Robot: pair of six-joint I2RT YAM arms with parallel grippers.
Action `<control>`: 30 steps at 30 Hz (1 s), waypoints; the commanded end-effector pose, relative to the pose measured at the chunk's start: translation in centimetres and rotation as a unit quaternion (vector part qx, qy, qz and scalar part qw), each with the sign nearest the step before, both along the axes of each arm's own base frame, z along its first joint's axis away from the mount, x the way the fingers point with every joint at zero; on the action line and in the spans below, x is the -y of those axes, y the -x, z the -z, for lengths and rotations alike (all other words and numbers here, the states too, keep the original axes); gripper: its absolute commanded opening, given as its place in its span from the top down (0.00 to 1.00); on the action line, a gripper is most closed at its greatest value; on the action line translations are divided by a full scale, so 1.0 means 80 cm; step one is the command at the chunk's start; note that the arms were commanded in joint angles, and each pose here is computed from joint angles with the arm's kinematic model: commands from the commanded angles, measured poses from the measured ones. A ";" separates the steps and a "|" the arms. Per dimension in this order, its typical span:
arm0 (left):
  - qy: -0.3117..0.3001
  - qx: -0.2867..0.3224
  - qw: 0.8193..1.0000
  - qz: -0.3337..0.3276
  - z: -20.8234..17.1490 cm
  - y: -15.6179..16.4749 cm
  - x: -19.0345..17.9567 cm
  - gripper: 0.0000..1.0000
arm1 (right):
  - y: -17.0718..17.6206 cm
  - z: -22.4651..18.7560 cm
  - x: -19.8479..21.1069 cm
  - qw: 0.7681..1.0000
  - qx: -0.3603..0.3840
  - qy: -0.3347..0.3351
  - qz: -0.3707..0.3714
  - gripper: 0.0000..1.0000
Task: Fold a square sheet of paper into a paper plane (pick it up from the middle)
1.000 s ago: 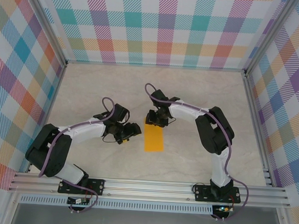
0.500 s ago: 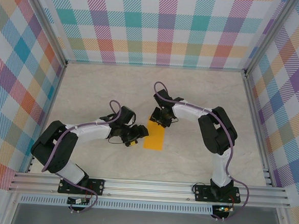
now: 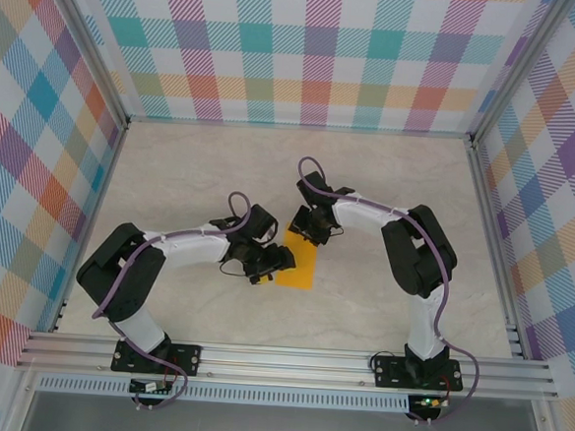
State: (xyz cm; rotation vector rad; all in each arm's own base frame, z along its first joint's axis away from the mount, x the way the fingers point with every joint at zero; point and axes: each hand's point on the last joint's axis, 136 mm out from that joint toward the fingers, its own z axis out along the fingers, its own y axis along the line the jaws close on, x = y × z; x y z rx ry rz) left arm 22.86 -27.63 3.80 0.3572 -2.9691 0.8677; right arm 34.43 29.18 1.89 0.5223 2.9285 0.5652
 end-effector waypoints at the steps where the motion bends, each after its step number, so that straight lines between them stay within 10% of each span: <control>1: -0.044 -0.020 0.999 0.016 0.012 0.013 -0.009 0.34 | 0.030 0.061 0.055 0.994 -0.065 0.078 0.028 0.60; 30: -0.068 -0.025 0.996 0.056 0.012 0.014 0.023 0.39 | 0.038 0.086 0.059 0.993 -0.091 0.067 0.027 0.61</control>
